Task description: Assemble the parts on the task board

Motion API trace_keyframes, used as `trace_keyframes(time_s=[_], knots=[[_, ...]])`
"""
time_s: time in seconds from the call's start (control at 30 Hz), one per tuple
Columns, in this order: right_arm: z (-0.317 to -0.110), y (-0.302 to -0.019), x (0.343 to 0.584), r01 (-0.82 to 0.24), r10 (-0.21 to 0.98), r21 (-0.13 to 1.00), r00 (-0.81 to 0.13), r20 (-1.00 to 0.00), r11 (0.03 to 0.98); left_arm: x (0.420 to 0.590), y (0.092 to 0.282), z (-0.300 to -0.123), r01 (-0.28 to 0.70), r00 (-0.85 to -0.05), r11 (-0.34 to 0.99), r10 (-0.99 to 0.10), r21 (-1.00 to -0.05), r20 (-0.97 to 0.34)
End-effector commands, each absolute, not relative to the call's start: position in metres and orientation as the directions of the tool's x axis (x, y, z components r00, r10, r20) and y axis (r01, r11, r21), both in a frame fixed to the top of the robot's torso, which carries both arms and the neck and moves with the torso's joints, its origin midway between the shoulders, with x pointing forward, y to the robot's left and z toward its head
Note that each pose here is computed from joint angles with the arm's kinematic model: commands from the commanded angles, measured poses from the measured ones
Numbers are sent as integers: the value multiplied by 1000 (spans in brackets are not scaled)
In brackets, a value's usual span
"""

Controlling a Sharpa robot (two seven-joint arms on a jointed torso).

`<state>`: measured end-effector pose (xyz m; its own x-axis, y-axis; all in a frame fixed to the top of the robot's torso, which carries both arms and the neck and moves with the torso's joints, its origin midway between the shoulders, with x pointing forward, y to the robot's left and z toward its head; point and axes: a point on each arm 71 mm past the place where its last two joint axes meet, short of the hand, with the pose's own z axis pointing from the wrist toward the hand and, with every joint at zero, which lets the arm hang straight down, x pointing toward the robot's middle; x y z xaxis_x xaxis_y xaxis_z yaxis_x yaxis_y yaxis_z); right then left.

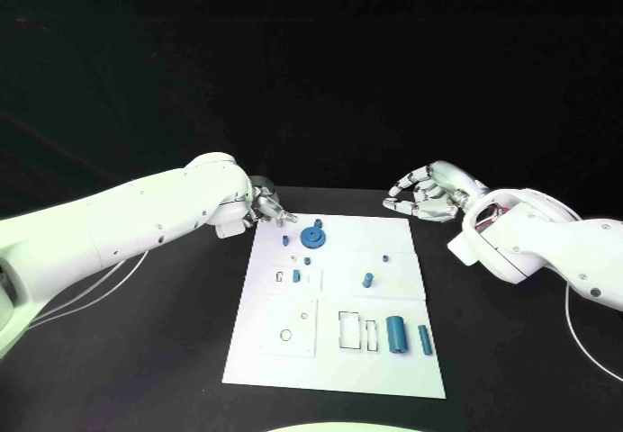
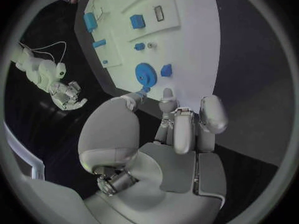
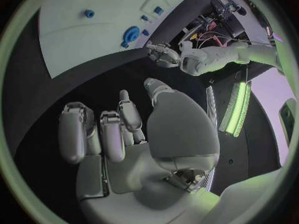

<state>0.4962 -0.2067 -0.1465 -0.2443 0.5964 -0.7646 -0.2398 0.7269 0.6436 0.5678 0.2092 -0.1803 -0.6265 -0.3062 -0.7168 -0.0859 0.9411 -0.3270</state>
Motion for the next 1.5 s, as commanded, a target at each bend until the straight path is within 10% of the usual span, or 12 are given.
trace_keyframes(time_s=[0.03,1.5], knots=[[-146,-204,495,-257,587,638,-253,-769,725,568,206,-185,-59,-666,947,-272,-315,-695],[-146,-204,495,-259,587,638,-252,-769,725,568,205,-202,-83,-730,951,-261,-298,-631]])
